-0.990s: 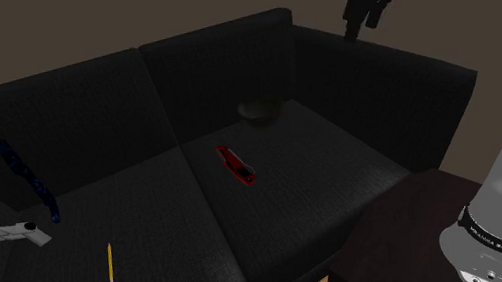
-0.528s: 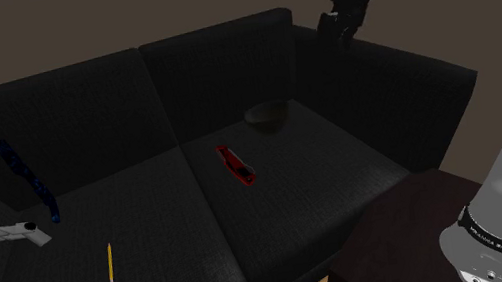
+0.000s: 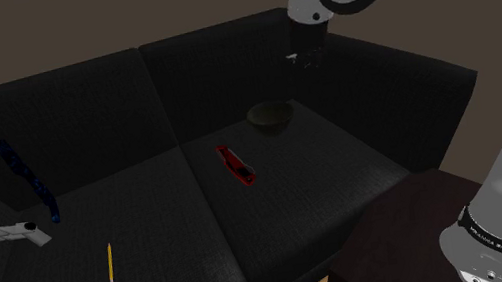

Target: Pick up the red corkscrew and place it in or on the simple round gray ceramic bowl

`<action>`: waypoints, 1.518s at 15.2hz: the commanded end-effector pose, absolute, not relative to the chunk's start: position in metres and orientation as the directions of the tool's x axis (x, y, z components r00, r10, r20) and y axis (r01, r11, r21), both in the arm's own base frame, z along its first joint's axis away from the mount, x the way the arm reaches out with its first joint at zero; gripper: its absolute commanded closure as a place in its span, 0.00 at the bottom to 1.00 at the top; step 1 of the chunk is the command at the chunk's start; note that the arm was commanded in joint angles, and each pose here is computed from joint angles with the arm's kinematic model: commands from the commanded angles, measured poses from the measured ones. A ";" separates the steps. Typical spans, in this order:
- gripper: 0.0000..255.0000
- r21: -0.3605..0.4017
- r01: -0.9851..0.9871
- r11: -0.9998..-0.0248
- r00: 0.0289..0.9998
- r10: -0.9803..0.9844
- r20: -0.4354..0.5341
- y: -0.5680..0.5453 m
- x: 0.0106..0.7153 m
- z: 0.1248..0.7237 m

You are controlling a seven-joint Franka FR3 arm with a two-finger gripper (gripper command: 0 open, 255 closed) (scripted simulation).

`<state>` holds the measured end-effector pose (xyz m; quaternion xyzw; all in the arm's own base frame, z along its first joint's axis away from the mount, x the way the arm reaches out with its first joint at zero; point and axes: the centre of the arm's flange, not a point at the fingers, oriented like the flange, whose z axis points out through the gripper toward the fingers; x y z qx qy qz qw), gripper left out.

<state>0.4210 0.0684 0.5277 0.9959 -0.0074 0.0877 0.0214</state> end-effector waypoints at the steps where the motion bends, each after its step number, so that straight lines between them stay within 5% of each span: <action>1: 0.00 0.045 -0.018 -0.999 0.985 -0.010 0.170 0.076 0.441 0.508; 23: 0.00 0.096 -0.017 -0.995 0.995 -0.007 0.103 0.155 0.633 0.293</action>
